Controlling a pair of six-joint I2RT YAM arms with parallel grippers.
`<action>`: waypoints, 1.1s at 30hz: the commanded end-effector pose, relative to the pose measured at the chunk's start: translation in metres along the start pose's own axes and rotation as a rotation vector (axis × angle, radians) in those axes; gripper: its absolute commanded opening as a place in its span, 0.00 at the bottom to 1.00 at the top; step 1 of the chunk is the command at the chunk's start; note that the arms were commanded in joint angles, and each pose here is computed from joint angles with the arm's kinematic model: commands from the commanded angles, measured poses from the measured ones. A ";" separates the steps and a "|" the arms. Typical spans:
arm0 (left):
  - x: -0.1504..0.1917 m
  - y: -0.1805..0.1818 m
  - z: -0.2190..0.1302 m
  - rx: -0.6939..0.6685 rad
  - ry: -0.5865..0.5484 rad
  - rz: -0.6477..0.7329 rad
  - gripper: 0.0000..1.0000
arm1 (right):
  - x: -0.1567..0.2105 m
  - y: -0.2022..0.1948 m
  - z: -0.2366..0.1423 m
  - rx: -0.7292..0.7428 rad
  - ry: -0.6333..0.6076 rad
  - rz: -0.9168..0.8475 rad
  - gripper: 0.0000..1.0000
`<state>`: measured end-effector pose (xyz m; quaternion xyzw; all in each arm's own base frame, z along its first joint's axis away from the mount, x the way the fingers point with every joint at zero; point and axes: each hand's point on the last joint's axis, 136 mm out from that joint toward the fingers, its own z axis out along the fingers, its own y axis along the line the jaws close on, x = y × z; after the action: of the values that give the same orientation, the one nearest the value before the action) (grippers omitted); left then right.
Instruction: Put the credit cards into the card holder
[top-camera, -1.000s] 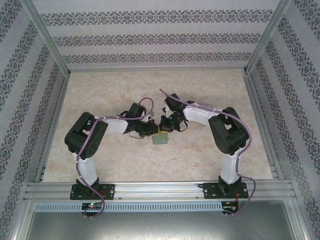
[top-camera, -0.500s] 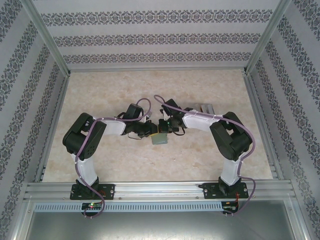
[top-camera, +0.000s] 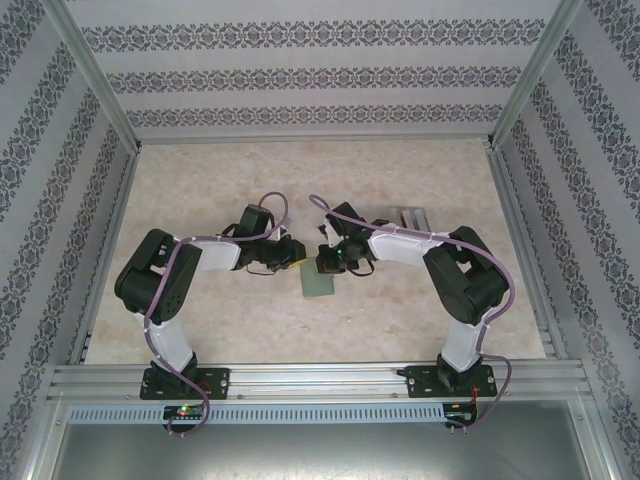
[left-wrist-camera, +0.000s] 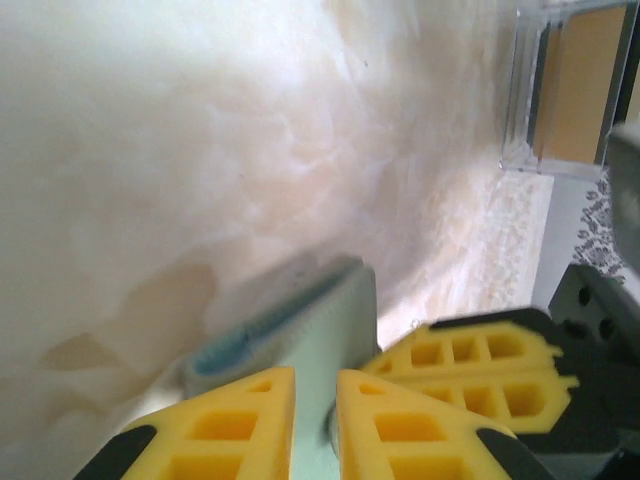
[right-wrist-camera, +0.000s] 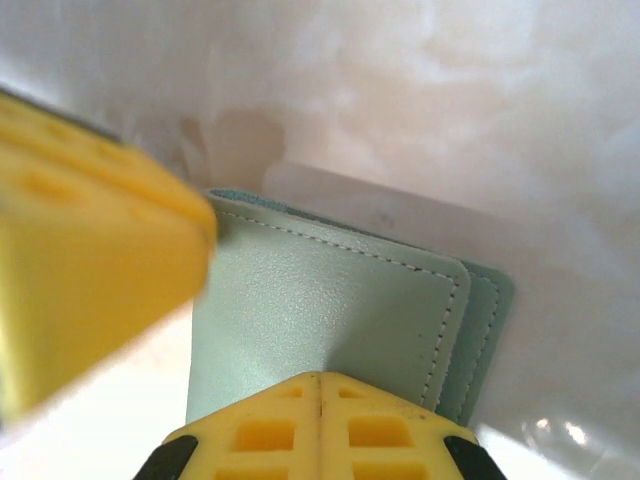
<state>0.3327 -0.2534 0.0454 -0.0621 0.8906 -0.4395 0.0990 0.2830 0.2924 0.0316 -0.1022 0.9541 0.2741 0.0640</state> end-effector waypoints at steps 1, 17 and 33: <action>0.000 0.008 -0.008 -0.072 -0.011 0.052 0.19 | 0.010 0.010 -0.018 -0.046 0.069 0.027 0.06; 0.008 0.028 -0.006 -0.113 -0.006 0.156 0.22 | -0.006 0.025 -0.036 -0.069 0.033 0.027 0.14; 0.012 0.029 -0.005 -0.104 -0.003 0.170 0.26 | 0.018 0.004 -0.017 0.120 0.096 0.074 0.33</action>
<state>0.3232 -0.2395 0.0276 -0.0010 0.9105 -0.3932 0.1284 0.2682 0.2899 0.0545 -0.0815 0.9619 0.2602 0.0224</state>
